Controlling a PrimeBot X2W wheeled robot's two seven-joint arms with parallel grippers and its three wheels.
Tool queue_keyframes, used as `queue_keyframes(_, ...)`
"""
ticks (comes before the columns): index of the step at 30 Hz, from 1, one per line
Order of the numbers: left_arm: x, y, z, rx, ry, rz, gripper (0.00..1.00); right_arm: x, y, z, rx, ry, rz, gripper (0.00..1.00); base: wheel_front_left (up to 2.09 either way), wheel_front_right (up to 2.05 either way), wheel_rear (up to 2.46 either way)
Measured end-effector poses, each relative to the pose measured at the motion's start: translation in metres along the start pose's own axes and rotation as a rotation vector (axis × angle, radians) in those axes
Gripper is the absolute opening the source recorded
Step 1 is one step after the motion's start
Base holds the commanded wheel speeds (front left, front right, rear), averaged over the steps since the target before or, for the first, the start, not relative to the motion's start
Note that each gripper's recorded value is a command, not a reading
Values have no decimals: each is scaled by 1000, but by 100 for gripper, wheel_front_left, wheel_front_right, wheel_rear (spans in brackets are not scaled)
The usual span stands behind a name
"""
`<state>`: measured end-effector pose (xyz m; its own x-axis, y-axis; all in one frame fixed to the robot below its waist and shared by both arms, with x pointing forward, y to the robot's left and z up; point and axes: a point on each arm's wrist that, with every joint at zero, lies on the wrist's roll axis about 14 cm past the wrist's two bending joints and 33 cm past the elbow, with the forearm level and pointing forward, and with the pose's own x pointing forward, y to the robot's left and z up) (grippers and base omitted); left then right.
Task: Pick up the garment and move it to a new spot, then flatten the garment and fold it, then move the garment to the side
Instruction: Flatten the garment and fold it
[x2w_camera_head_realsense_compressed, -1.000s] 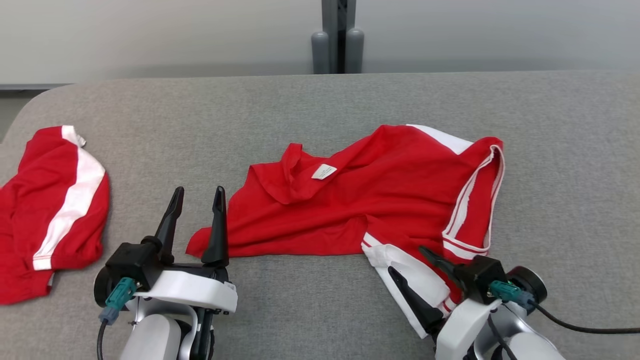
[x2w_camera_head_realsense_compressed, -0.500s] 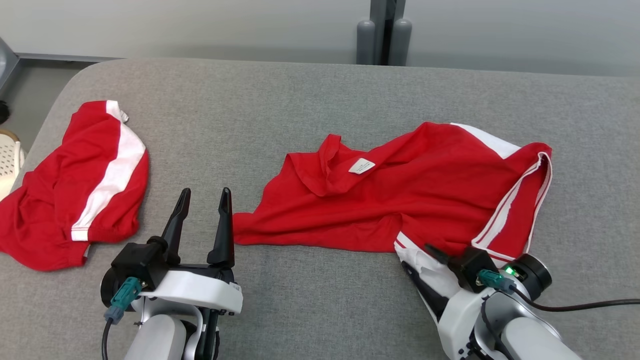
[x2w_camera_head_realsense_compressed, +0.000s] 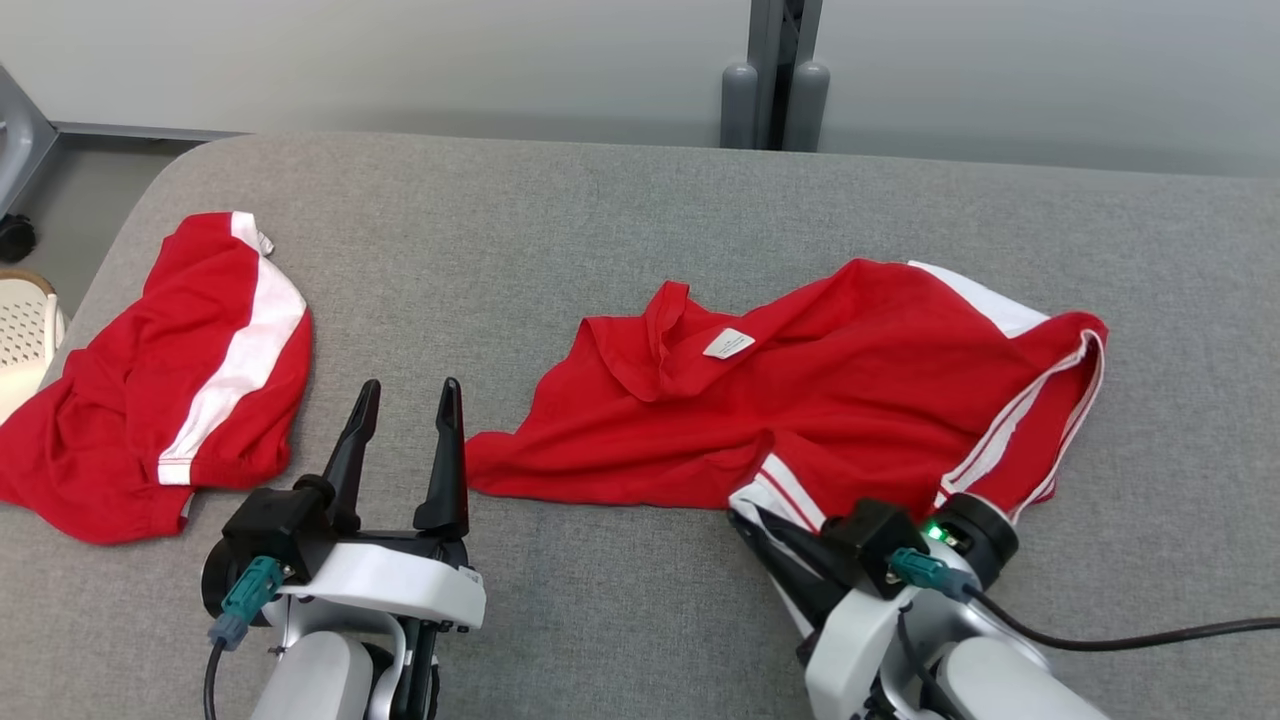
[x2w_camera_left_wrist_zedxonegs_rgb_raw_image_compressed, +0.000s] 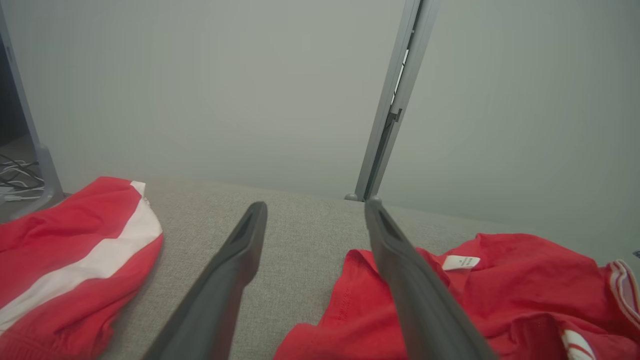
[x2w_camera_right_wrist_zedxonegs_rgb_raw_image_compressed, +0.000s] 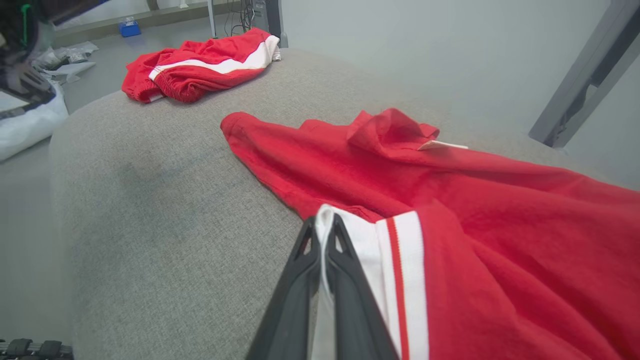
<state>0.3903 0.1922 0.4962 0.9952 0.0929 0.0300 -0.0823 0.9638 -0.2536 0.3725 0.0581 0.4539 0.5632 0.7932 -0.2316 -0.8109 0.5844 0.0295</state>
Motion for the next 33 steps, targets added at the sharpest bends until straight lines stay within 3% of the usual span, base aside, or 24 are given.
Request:
queue_keyframes(4, -1, -1, 1, 0, -4, -1, 100, 2, 18, -5, 15, 45, 47, 0, 0, 0, 0)
queue_keyframes(5, -1, -1, 2, 0, -4, -2, 100, 1, 23, -12, 6, 76, 65, 100, 0, 0, 0)
queue_keyframes(10, -2, -2, 1, 3, -2, -3, 100, -4, 30, -20, 20, 111, 84, 100, 0, 0, 0)
queue_keyframes(18, 2, -15, -2, -5, 1, -44, 100, -22, 2, 16, 69, -18, -18, 100, 0, 0, 0)
queue_keyframes(24, 2, -35, -1, -18, -2, -100, 100, -64, -51, 36, 114, -118, -242, 100, 0, 0, 0)
queue_keyframes(25, 4, -42, 0, -22, -6, -118, 100, -81, -65, 31, 152, -124, -323, 100, 0, 0, 0)
queue_keyframes(33, 10, -56, -4, -21, 1, -158, 100, -119, -76, -3, 283, -81, -476, 100, 0, 0, 0)
